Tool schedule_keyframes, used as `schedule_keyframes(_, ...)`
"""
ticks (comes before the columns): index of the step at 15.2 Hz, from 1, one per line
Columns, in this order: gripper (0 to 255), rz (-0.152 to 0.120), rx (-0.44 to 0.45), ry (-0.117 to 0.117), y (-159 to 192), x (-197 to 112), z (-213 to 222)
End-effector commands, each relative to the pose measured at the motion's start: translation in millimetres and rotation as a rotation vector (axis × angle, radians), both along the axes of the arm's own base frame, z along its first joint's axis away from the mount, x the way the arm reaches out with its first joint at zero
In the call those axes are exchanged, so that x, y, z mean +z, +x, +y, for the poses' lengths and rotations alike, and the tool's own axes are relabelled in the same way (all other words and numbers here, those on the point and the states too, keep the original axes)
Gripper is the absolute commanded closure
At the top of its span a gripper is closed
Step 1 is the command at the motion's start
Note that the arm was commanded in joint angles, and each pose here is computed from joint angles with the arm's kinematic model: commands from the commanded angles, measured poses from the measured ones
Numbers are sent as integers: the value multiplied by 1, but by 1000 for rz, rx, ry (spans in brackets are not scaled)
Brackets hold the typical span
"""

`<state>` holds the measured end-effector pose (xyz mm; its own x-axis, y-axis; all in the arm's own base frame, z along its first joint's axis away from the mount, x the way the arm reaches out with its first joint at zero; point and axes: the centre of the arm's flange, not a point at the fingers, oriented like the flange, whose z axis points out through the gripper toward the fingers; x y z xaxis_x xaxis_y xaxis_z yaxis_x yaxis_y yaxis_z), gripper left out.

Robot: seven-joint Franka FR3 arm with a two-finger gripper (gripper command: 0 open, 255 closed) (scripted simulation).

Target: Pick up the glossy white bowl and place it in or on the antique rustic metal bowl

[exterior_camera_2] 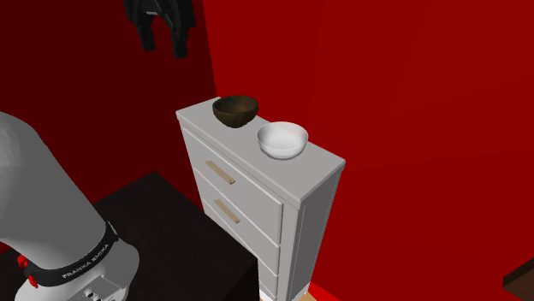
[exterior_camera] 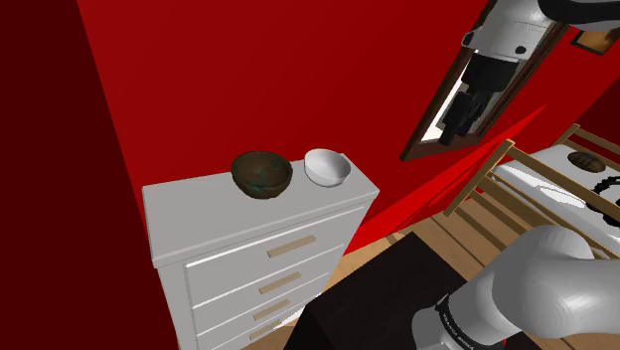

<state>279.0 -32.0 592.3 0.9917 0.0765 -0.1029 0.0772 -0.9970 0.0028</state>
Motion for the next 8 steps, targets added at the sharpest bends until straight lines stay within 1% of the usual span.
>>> schedule_keyframes(1,0,0,0,0,0,0,0)
schedule_keyframes(8,0,-19,-33,-45,62,-62,27)
